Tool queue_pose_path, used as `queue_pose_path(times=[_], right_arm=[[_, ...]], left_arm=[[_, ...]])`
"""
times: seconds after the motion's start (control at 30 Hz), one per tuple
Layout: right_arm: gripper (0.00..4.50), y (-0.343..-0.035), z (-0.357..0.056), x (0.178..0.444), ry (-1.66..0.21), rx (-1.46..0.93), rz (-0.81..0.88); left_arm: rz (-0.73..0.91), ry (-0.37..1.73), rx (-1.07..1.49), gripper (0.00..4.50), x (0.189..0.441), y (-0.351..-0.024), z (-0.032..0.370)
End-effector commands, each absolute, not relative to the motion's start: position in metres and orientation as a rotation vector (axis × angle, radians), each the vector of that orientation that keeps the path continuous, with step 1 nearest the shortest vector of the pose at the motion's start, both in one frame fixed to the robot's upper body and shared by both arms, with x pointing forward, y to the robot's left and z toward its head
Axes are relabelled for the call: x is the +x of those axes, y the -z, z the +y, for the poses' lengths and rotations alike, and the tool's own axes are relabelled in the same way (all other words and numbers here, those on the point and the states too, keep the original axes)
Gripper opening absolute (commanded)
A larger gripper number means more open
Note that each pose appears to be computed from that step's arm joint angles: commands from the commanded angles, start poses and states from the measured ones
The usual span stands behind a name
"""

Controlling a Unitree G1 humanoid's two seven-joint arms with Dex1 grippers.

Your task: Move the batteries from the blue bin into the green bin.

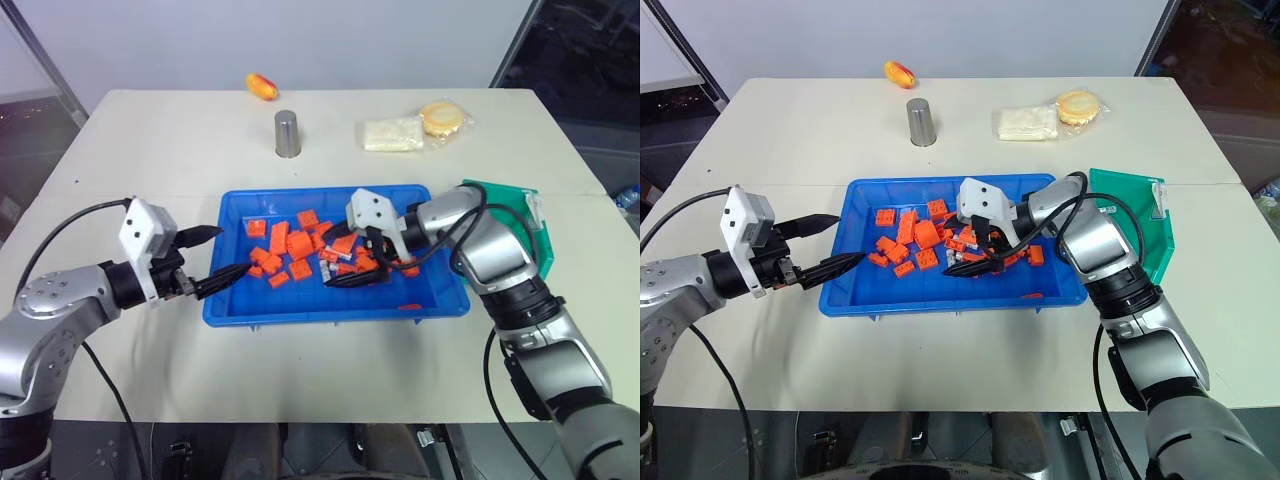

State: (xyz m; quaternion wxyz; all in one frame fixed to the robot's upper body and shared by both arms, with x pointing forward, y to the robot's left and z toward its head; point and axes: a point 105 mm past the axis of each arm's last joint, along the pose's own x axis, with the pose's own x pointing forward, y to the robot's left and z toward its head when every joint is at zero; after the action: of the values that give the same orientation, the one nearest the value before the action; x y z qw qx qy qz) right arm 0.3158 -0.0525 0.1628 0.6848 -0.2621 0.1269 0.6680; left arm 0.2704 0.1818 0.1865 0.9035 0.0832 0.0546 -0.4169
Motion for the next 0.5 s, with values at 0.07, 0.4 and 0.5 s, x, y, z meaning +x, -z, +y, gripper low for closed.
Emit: queue_pose_path(times=[0.07, 0.4, 0.5], right_arm=[[4.43, -0.159, -0.049, 0.307, -1.522, -0.58, 0.325], [4.43, -0.142, -0.048, 0.318, -1.529, -0.658, 0.436], [4.43, -0.135, -0.049, 0.331, -1.495, -0.731, 0.433]], left_arm=[[0.076, 0.868, 0.189, 4.5, 0.271, -0.194, 0.179], [0.059, 0.862, 0.176, 4.5, 0.274, -0.192, 0.174], [0.052, 0.858, 0.17, 4.5, 0.274, -0.191, 0.173]])
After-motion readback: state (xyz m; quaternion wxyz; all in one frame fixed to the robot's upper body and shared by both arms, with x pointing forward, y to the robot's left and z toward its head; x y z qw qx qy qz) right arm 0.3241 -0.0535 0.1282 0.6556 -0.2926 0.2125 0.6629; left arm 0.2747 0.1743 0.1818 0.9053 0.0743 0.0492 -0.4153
